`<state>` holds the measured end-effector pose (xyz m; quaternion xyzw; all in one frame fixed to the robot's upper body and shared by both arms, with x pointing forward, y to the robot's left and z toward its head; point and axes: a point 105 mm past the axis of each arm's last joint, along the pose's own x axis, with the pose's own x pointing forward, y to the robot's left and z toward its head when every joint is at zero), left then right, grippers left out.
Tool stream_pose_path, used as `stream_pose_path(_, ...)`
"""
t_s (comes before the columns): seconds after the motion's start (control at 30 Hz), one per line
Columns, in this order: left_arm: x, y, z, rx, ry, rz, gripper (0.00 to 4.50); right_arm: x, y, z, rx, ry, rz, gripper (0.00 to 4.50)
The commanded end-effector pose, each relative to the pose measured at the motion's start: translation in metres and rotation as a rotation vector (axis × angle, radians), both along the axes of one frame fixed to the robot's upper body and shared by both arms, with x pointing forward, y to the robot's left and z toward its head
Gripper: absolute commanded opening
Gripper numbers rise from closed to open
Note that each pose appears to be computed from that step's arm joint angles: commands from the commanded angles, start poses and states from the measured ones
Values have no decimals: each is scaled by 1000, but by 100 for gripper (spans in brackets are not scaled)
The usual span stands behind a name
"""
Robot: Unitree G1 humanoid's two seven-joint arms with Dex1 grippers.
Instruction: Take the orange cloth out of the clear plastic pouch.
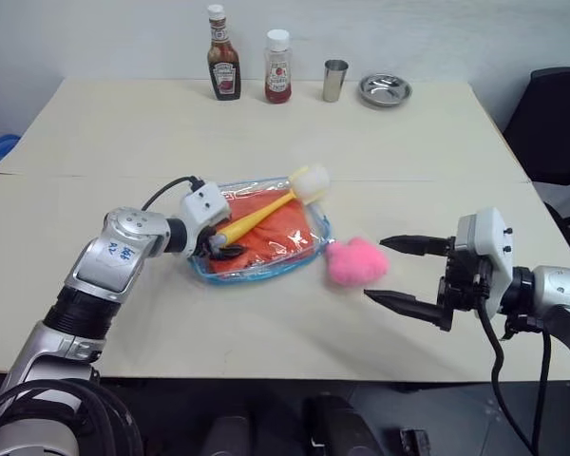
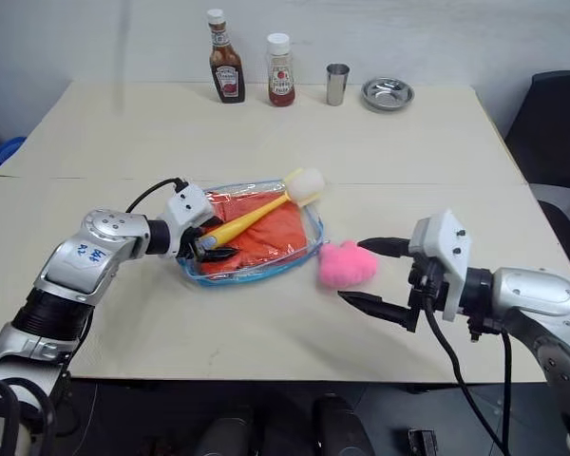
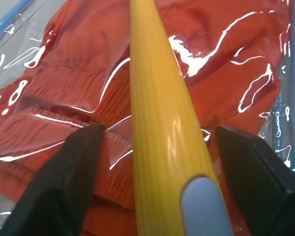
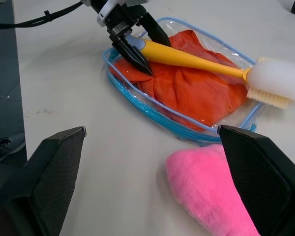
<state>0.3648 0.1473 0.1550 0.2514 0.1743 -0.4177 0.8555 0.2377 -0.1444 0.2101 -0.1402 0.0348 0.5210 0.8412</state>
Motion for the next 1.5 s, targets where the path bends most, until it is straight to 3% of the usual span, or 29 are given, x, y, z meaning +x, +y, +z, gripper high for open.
stream_pose_path(0.03, -2, 5, 8, -1, -28, 3, 262, -3, 6, 6, 12, -31, 38, 450)
stream_pose_path(0.17, -4, 12, 15, -49, -50, 54, 151, -2, 9, 3, 6, -19, 69, 450)
stream_pose_path(0.3, -6, 34, 38, -221, -89, 188, 151, 1, 14, 3, 1, -17, 112, 450)
stream_pose_path(0.47, -14, 116, 55, -305, -185, 540, 151, 4, 20, 5, 0, -14, 175, 450)
stream_pose_path(0.67, -48, 215, 31, -202, -227, 919, 151, 9, 28, 6, 5, -9, 243, 450)
stream_pose_path(0.83, -62, 251, 7, -176, -228, 1084, 151, 14, 31, 4, 4, -6, 270, 450)
stream_pose_path(0.97, -73, 260, -3, -163, -223, 1134, 273, 16, 31, 4, -2, -7, 277, 450)
stream_pose_path(1.1, -87, 271, 7, -148, -233, 1156, 401, 17, 29, 4, -9, -8, 273, 450)
stream_pose_path(1.13, -93, 273, 16, -151, -234, 1136, 435, 16, 28, 4, -11, -8, 268, 450)
stream_pose_path(1.2, -98, 266, 35, -186, -240, 1053, 446, 16, 25, 4, -13, -7, 255, 450)
stream_pose_path(1.33, -103, 194, 83, -219, -230, 585, 446, 13, 19, 0, -15, 1, 224, 450)
stream_pose_path(1.5, -98, 103, 89, -173, -149, 189, 446, 11, 17, -2, -5, 0, 192, 450)
